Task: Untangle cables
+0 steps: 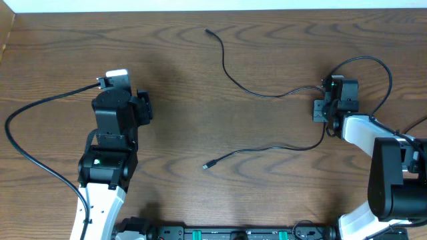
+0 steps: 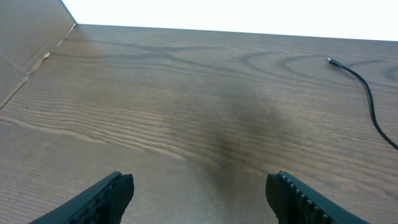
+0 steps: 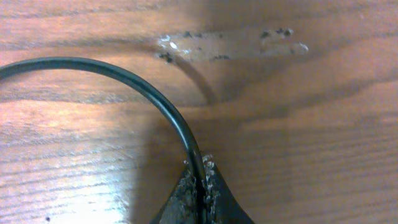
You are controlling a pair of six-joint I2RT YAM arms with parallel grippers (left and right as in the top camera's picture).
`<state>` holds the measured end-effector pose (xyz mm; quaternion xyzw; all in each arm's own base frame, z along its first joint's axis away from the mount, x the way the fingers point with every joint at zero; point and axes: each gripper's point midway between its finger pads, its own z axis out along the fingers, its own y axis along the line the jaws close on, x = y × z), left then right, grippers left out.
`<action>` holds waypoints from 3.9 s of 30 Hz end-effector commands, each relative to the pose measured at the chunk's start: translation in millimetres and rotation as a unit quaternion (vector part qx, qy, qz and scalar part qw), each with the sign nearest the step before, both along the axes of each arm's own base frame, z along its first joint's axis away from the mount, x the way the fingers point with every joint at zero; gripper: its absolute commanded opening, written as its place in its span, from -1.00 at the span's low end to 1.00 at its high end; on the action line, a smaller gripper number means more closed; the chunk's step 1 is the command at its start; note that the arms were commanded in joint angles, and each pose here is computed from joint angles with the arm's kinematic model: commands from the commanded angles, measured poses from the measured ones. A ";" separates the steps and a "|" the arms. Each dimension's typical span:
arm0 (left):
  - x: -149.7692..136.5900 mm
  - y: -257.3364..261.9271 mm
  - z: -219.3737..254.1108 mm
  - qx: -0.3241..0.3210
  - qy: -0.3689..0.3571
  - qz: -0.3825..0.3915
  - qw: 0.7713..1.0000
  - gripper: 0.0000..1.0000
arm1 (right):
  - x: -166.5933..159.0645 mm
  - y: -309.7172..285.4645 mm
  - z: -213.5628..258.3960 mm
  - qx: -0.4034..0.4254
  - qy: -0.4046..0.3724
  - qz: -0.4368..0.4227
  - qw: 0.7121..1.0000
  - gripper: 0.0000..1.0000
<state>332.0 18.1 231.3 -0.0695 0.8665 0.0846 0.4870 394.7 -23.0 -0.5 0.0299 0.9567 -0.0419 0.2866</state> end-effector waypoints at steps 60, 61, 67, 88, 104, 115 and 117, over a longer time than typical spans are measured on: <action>14.0 -13.6 -59.5 -0.014 0.098 -0.031 0.995 0.45 | -67.6 -363.8 91.0 0.050 -0.034 -0.419 0.906 0.98; 14.0 -13.6 -59.5 -0.014 0.098 -0.031 0.995 0.46 | -67.6 -363.2 92.8 0.051 -0.035 -0.420 0.905 0.99; 14.0 -13.6 -59.5 -0.014 0.098 -0.031 0.995 0.46 | -67.1 -351.3 125.5 0.052 -0.057 -0.439 0.895 0.99; 18.1 -13.3 -46.1 -0.014 0.070 -0.030 0.997 0.45 | 60.0 -64.9 347.9 -0.082 -0.284 -0.071 0.953 -0.29; -34.1 2.5 76.1 -0.009 -0.129 -0.006 0.992 0.56 | -92.2 -0.5 405.9 -0.081 -0.298 -0.060 0.949 -0.57; -66.6 6.3 113.2 -0.006 -0.197 -0.007 0.980 0.67 | -264.8 -56.9 381.3 -0.070 -0.331 -0.172 0.925 -0.21; -71.0 6.7 116.9 -0.007 -0.204 -0.007 0.979 0.70 | -292.5 -67.5 370.0 -0.058 -0.337 -0.197 0.919 -0.15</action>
